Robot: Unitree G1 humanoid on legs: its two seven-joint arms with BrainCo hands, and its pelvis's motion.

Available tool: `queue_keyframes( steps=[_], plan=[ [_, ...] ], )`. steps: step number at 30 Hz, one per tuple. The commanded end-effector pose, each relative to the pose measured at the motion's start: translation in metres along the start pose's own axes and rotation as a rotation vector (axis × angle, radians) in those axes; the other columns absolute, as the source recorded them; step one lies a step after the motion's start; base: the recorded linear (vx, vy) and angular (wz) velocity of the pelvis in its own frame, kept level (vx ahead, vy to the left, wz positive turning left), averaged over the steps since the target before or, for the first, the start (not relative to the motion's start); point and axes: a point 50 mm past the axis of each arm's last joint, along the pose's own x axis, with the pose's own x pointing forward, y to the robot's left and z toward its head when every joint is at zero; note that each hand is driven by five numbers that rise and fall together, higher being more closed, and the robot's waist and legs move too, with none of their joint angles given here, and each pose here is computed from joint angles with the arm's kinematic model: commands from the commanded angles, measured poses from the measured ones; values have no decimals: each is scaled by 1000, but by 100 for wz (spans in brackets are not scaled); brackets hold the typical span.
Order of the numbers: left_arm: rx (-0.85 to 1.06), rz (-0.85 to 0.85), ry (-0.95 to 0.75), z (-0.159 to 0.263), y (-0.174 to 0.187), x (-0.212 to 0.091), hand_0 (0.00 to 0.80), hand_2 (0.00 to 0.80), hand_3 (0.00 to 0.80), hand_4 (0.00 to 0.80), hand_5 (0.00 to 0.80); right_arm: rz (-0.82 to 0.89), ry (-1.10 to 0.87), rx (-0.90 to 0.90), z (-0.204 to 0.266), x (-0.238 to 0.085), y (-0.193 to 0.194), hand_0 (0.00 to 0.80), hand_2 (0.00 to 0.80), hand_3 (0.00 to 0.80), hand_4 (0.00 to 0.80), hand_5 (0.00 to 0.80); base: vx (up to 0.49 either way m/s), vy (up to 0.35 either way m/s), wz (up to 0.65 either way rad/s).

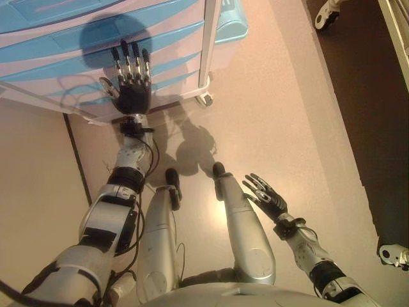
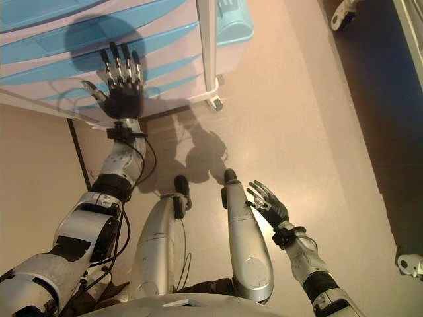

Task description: Open the drawer and pick up the medicine

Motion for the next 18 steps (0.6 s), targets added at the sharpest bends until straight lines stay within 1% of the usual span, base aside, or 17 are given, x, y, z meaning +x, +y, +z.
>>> queue_keyframes(
  steps=[1,7,14,18],
  plan=[
    [6,-7,34,1,2,-7,0,0,0,0,0,13,173,40,-46,-26,6,0,0,0,0,0,-33,-18,0],
    [23,78,27,7,17,-27,0,0,0,0,0,24,171,44,-45,-24,8,0,0,0,0,0,0,0,0],
    [35,106,-4,21,21,-30,0,0,0,0,0,33,173,52,-46,-23,10,0,0,0,0,0,0,0,0],
    [23,90,-43,27,19,-27,0,0,0,0,0,35,180,48,-47,-23,10,0,0,0,0,0,0,0,0]
  ],
)
